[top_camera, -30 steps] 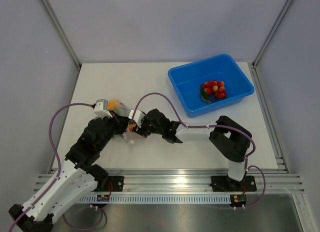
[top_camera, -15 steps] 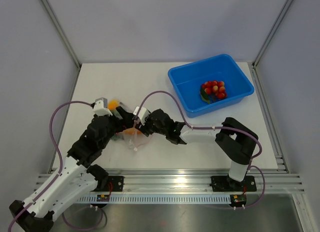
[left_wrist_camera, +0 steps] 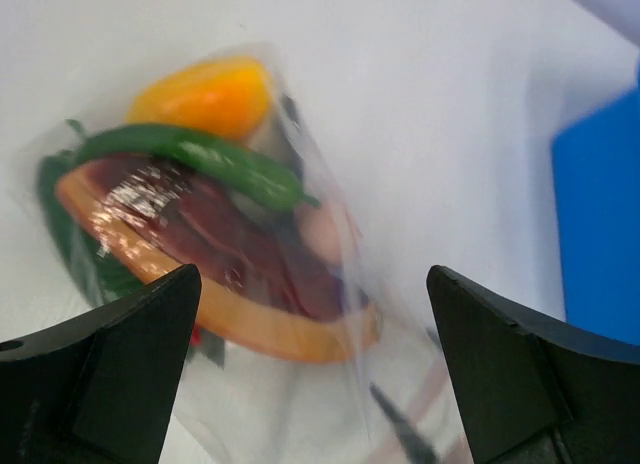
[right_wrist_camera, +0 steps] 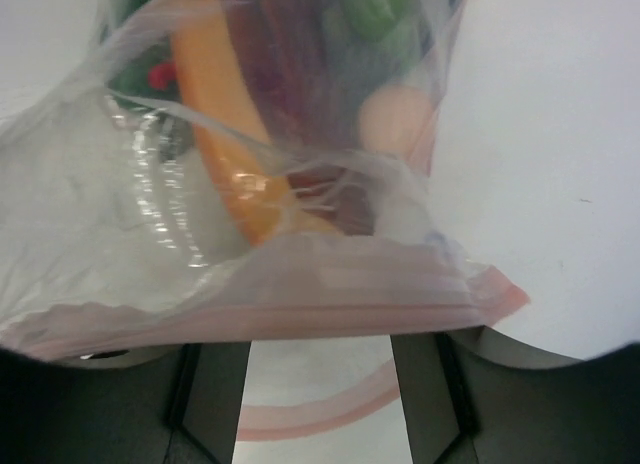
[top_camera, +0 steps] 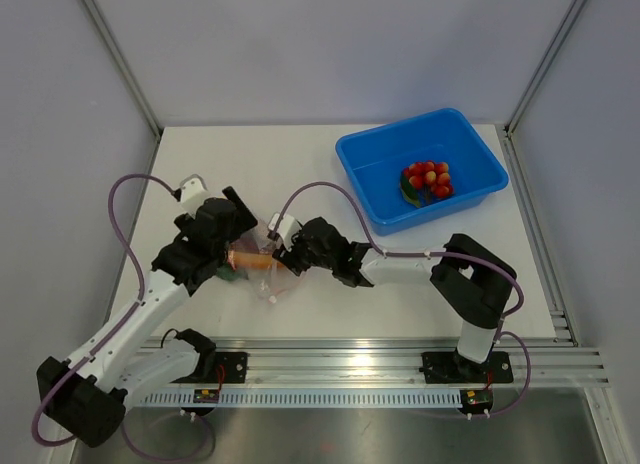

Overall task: Open the zip-top bag and remove the fake food
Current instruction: Pick up the food from the zipper food storage bag.

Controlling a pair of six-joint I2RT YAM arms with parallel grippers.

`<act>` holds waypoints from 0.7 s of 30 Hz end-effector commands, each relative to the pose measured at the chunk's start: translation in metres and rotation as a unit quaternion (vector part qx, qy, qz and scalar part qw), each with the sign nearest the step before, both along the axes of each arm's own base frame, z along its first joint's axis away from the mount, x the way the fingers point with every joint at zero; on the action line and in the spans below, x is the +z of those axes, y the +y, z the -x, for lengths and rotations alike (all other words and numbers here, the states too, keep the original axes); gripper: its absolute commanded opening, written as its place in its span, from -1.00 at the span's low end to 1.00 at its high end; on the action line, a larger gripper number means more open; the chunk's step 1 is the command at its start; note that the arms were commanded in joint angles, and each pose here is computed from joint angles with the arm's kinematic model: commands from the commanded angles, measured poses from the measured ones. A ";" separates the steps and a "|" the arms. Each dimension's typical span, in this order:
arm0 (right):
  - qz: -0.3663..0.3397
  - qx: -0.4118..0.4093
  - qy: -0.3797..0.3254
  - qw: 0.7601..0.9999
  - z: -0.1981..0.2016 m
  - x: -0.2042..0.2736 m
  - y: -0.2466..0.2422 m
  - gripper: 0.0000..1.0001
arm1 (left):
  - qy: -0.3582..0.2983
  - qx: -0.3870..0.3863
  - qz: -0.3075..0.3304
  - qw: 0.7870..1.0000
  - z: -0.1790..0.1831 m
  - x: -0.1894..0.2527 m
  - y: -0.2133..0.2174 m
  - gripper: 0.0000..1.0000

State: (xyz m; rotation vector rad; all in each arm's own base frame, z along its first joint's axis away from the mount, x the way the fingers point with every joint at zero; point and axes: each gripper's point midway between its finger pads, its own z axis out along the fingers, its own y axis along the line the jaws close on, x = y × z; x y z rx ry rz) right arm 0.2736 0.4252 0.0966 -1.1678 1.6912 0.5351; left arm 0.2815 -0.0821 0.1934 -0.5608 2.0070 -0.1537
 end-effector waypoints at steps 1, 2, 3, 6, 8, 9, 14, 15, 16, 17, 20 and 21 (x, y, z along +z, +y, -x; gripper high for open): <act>-0.009 0.046 -0.012 0.999 0.016 0.013 0.016 0.23 | -0.048 0.093 0.029 0.994 -0.024 0.025 0.033 0.98; -0.007 0.045 -0.010 0.999 0.016 0.011 0.016 0.23 | -0.047 0.114 0.041 0.992 -0.028 0.017 0.045 0.98; -0.007 0.049 -0.008 0.999 0.017 0.011 0.017 0.23 | -0.040 0.110 0.056 0.992 -0.029 0.010 0.046 0.98; -0.004 0.055 0.001 0.998 0.019 0.008 0.020 0.23 | -0.032 0.172 0.081 0.981 -0.027 -0.011 0.075 0.98; -0.001 0.058 0.006 0.998 0.020 0.005 0.020 0.23 | -0.021 0.222 0.097 0.970 -0.021 -0.024 0.092 0.98; -0.002 0.058 0.006 0.998 0.020 0.005 0.021 0.23 | -0.022 0.247 0.093 0.964 -0.017 -0.027 0.100 0.98; 0.003 0.057 0.008 0.998 0.020 0.002 0.020 0.23 | 0.001 0.322 0.104 0.941 -0.007 -0.053 0.118 0.98; 0.004 0.058 0.008 0.998 0.020 0.001 0.020 0.23 | 0.011 0.332 0.107 0.937 -0.006 -0.060 0.120 0.98; 0.004 0.058 0.008 0.998 0.020 0.001 0.020 0.23 | 0.015 0.357 0.120 0.926 -0.005 -0.067 0.125 0.98; 0.005 0.059 0.006 0.998 0.020 0.000 0.020 0.23 | 0.038 0.376 0.116 0.919 0.000 -0.082 0.129 0.98; 0.006 0.066 0.003 0.998 0.021 -0.001 0.020 0.25 | 0.061 0.400 0.132 0.905 -0.001 -0.099 0.139 0.98; 0.007 0.071 0.006 0.997 0.023 -0.003 0.020 0.27 | 0.077 0.399 0.130 0.905 -0.001 -0.107 0.138 0.98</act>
